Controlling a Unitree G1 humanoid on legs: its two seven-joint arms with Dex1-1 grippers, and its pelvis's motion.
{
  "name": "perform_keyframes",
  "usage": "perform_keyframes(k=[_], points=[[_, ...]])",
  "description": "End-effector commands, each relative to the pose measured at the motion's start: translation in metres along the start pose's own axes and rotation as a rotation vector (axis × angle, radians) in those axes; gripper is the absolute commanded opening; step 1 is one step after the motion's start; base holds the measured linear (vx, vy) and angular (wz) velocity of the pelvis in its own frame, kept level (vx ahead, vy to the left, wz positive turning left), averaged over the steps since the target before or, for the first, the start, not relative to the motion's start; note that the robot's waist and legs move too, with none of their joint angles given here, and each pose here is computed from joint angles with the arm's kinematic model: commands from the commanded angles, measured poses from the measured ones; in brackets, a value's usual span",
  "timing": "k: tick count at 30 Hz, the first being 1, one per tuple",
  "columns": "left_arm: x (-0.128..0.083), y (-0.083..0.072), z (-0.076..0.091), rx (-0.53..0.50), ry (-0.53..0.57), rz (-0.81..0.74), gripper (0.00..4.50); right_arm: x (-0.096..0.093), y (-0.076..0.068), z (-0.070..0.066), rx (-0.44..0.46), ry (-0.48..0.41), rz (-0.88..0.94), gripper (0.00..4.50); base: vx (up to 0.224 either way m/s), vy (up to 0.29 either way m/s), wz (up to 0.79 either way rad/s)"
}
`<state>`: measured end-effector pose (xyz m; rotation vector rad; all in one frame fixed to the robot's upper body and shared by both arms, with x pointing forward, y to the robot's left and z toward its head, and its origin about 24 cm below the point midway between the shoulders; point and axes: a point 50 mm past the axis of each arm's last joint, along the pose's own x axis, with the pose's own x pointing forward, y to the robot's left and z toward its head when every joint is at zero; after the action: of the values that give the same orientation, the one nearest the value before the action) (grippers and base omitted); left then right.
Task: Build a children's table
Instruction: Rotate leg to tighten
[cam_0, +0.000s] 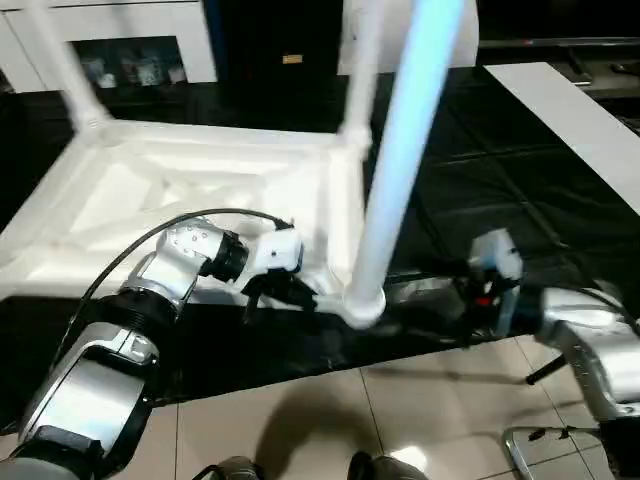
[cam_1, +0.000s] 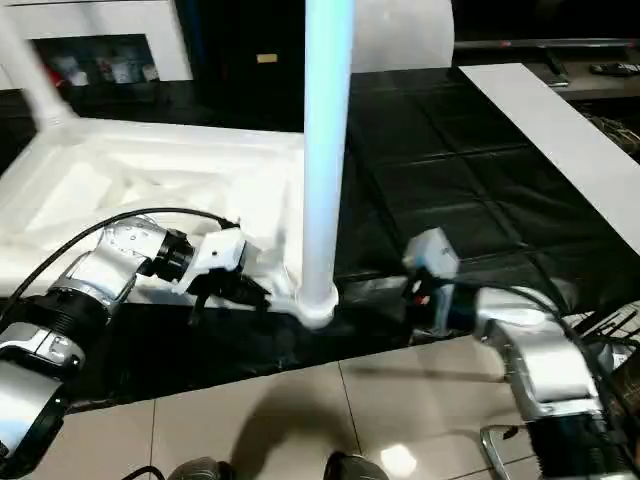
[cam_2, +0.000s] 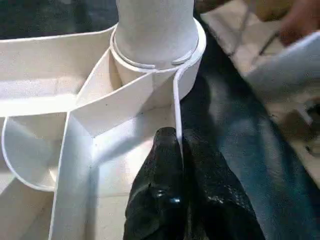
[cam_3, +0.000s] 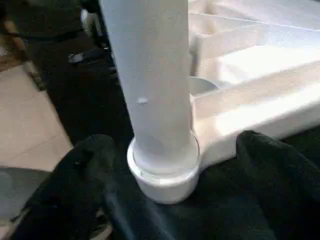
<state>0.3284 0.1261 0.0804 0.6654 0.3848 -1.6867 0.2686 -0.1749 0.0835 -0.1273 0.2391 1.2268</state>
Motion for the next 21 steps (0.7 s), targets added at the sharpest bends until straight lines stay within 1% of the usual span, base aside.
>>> perform_keyframes(k=[1, 3, 4, 5, 7, 9, 10, 11, 12, 14, 15, 19, 20, 21], points=[[0.013, -0.003, 0.009, 0.07, 0.036, -0.127, 0.0, 0.004, -0.001, 0.003, -0.019, 0.001, 0.046, 3.82, 0.0, 0.0, 0.0], [0.014, -0.003, 0.01, 0.08, 0.036, -0.136, 0.0, 0.007, -0.002, 0.003, -0.024, 0.004, 0.066, 3.66, 0.0, 0.0, 0.0], [0.014, -0.003, 0.01, 0.08, 0.036, -0.136, 0.0, 0.007, -0.002, 0.003, -0.024, 0.004, 0.066, 3.66, 0.0, 0.0, 0.0], [0.015, -0.002, 0.011, 0.084, 0.037, -0.138, 0.0, 0.008, -0.002, 0.003, -0.025, 0.005, 0.072, 3.48, 0.0, 0.0, 0.0], [0.015, -0.001, 0.012, 0.089, 0.038, -0.143, 0.0, 0.012, -0.003, 0.004, -0.029, 0.008, 0.104, 3.3, 0.0, 0.0, 0.0], [0.015, 0.0, 0.012, 0.093, 0.041, -0.143, 0.0, 0.015, -0.004, 0.006, -0.033, 0.007, 0.128, 3.16, 0.0, 0.0, 0.0], [0.015, 0.0, 0.012, 0.094, 0.043, -0.142, 0.0, 0.016, -0.003, 0.006, -0.03, 0.009, 0.152, 3.16, 0.0, 0.0, 0.0], [0.015, 0.0, 0.012, 0.095, 0.045, -0.141, 0.0, 0.017, -0.004, 0.007, -0.032, 0.01, 0.158, 2.93, 0.0, 0.0, 0.0], [0.015, 0.001, 0.012, 0.095, 0.045, -0.141, 0.0, 0.017, -0.004, 0.007, -0.032, 0.01, 0.16, 2.93, 0.0, 0.0, 0.0], [0.014, 0.001, 0.012, 0.095, 0.048, -0.14, 0.0, 0.018, -0.004, 0.007, -0.031, 0.01, 0.171, 2.71, 0.0, 0.0, 0.0], [0.014, 0.001, 0.012, 0.095, 0.049, -0.139, 0.0, 0.018, -0.004, 0.007, -0.031, 0.009, 0.174, 2.71, 0.0, 0.0, 0.0], [0.014, 0.001, 0.011, 0.094, 0.053, -0.135, 0.0, 0.019, -0.005, 0.007, -0.028, 0.008, 0.185, 2.3, 0.0, 0.0, 0.0], [0.013, 0.001, 0.011, 0.093, 0.053, -0.134, 0.0, 0.019, -0.006, 0.007, -0.028, 0.008, 0.188, 2.3, 0.0, 0.0, 0.0], [0.013, 0.001, 0.01, 0.092, 0.053, -0.133, 0.0, 0.019, -0.005, 0.007, -0.027, 0.009, 0.191, 2.16, 0.0, 0.0, 0.0]])
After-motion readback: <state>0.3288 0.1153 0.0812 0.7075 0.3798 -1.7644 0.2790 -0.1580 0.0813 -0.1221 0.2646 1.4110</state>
